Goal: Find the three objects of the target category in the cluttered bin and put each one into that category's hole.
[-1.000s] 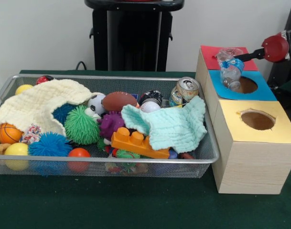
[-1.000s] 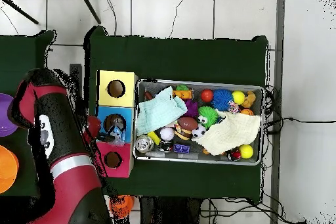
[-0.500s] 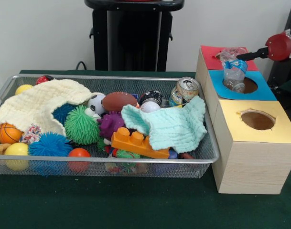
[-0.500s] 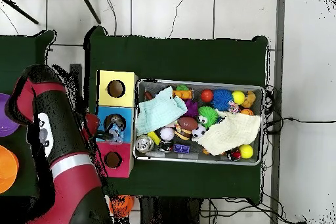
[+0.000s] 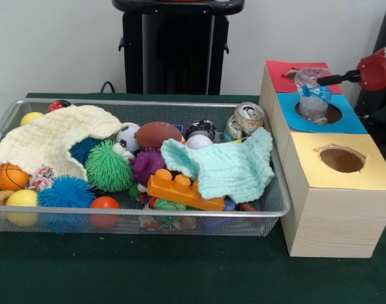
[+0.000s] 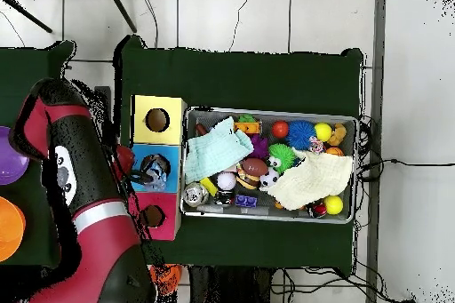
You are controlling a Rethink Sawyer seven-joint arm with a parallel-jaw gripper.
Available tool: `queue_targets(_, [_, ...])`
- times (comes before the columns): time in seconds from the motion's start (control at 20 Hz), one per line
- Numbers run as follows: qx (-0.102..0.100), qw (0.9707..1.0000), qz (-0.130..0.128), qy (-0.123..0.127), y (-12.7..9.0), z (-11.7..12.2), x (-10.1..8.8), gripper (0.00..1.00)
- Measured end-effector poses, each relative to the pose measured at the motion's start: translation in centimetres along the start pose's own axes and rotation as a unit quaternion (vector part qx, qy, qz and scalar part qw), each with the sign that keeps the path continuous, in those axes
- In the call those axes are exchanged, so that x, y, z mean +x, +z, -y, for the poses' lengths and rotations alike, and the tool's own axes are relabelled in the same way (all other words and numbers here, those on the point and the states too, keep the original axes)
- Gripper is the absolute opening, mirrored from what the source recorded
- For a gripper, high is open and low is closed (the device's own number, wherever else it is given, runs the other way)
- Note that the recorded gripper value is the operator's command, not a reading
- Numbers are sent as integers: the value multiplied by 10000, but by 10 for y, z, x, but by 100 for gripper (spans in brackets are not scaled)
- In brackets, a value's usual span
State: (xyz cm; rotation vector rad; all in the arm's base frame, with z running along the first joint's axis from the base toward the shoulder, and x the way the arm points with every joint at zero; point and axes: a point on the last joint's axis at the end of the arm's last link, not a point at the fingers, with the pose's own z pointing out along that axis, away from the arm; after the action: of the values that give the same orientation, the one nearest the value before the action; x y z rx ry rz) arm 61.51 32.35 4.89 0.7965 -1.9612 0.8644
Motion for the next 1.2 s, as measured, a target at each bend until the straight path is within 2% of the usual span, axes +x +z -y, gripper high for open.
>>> queue_targets(0.2, [2, 9997, -37, -247, 0, 5, -8, 0])
queue_targets(0.35, [19, 9995, -5, -327, -1, 10, -11, 0])
queue_targets(0.4, [31, 9993, 18, -376, -2, 13, -13, 100])
queue_targets(0.75, [67, 9995, 95, -298, -7, 22, -14, 100])
queue_targets(1.2, [79, 9997, 230, 37, -17, 50, -11, 100])
